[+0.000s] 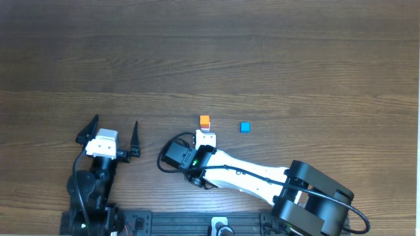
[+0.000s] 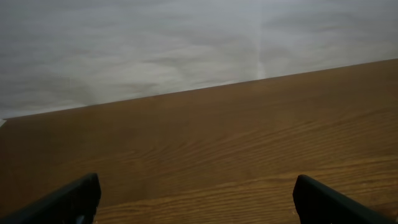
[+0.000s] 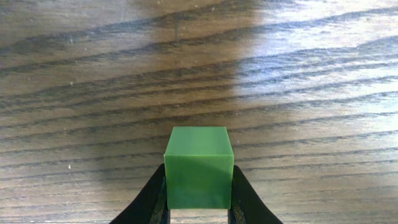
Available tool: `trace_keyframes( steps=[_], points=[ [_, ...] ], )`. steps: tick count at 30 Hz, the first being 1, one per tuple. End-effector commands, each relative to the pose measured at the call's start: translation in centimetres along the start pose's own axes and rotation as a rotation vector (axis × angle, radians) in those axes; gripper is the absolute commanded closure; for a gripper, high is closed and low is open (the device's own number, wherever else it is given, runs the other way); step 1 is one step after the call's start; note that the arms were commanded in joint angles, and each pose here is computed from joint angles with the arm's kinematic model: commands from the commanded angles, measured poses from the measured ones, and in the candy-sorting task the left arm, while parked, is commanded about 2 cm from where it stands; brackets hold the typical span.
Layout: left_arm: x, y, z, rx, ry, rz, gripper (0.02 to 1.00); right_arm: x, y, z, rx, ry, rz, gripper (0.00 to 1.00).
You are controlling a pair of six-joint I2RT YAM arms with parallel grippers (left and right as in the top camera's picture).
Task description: Stack Cubes
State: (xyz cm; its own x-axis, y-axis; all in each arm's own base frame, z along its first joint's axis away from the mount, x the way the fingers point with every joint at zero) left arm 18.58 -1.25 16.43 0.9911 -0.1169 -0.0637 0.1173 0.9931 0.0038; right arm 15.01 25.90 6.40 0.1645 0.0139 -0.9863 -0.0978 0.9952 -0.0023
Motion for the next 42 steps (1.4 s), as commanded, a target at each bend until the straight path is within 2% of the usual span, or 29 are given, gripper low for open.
trace_keyframes(
  steps=[1,5,7,14,20,25,31,42],
  points=[
    [0.0,-0.1,-0.1,0.018,-0.003,-0.008,0.018,-0.2,-0.5,0.5,0.012,-0.028,-0.007,0.858],
    [0.0,-0.1,-0.1,0.018,-0.002,-0.008,0.020,-2.0,-0.5,1.4,-0.005,-0.071,0.023,0.886],
    [0.0,-0.1,-0.1,0.018,-0.003,-0.008,0.018,-4.1,-0.9,2.4,-0.006,-0.101,0.028,0.901],
    [0.0,-0.1,-0.1,0.018,-0.002,-0.008,0.018,-10.8,-2.5,6.7,-0.029,-0.185,-0.031,0.980],
    [0.0,-0.1,-0.1,0.018,-0.002,-0.008,0.018,-13.6,-2.1,11.1,-0.083,-0.224,-0.016,0.991],
    [0.0,-0.1,-0.1,0.018,-0.002,-0.008,0.018,-11.5,-1.4,13.8,-0.091,-0.150,-0.004,0.989],
    [0.0,-0.1,-0.1,0.018,-0.002,-0.008,0.018,-8.9,-1.5,14.1,-0.074,-0.064,-0.013,0.989],
    [0.0,-0.1,-0.1,0.018,-0.003,-0.008,0.018,-7.7,-1.5,13.8,-0.067,-0.011,-0.001,0.989]
  ],
)
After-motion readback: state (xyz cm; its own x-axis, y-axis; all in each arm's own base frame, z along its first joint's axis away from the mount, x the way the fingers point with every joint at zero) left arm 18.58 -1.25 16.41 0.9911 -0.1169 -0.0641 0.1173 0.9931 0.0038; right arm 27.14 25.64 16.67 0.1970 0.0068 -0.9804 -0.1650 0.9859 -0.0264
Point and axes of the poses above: each gripper's point midway between its finger pads, its own x axis out along the fingers, its own y axis along the line the jaws close on, z = x × y, the point moved 6 cm from there along -x, back along the fingers, and after that the axes turned 6 degrees about -x, right-handed, at the moved point
